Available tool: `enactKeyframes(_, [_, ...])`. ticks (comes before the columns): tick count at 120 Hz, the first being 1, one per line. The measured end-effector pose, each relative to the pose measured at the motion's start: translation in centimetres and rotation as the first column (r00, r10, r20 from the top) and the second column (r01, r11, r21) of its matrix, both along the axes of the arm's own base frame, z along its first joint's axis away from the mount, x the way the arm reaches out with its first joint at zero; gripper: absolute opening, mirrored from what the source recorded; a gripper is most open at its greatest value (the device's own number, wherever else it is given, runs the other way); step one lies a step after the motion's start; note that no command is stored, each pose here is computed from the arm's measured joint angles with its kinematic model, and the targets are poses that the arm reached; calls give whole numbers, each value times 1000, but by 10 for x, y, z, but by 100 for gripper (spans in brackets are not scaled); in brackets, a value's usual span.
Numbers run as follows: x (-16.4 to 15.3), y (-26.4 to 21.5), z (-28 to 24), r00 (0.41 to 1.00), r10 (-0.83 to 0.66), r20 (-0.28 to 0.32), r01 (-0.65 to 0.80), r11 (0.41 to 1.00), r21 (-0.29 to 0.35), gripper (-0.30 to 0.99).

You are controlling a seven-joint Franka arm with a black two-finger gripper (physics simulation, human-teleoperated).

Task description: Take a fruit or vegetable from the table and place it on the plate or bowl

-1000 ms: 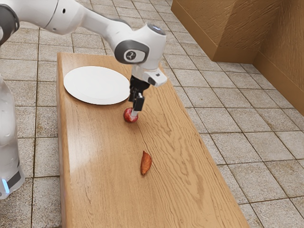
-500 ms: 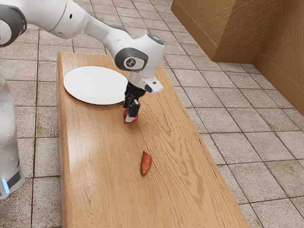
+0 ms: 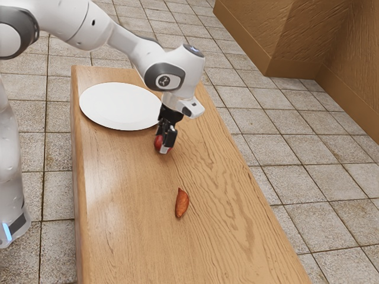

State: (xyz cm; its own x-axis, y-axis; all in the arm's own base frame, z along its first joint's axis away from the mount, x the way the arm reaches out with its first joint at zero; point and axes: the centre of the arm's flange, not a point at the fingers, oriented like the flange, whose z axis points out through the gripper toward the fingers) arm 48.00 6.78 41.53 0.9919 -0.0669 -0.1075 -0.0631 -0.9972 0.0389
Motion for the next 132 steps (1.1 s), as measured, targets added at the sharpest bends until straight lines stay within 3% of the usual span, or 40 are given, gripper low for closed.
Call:
enactKeyframes(20, [3, 2, -3, 1000, 2, 11, -2, 1000, 0, 67])
enactKeyframes(45, [5, 2, -5, 1000, 1, 16, -1, 1000, 2, 39])
enactKeyframes(86, [14, 8, 26, 998, -1, 62, -1, 1000, 25, 37])
enactKeyframes(132, [0, 77, 55, 994, 111, 7, -111, 993, 37, 38])
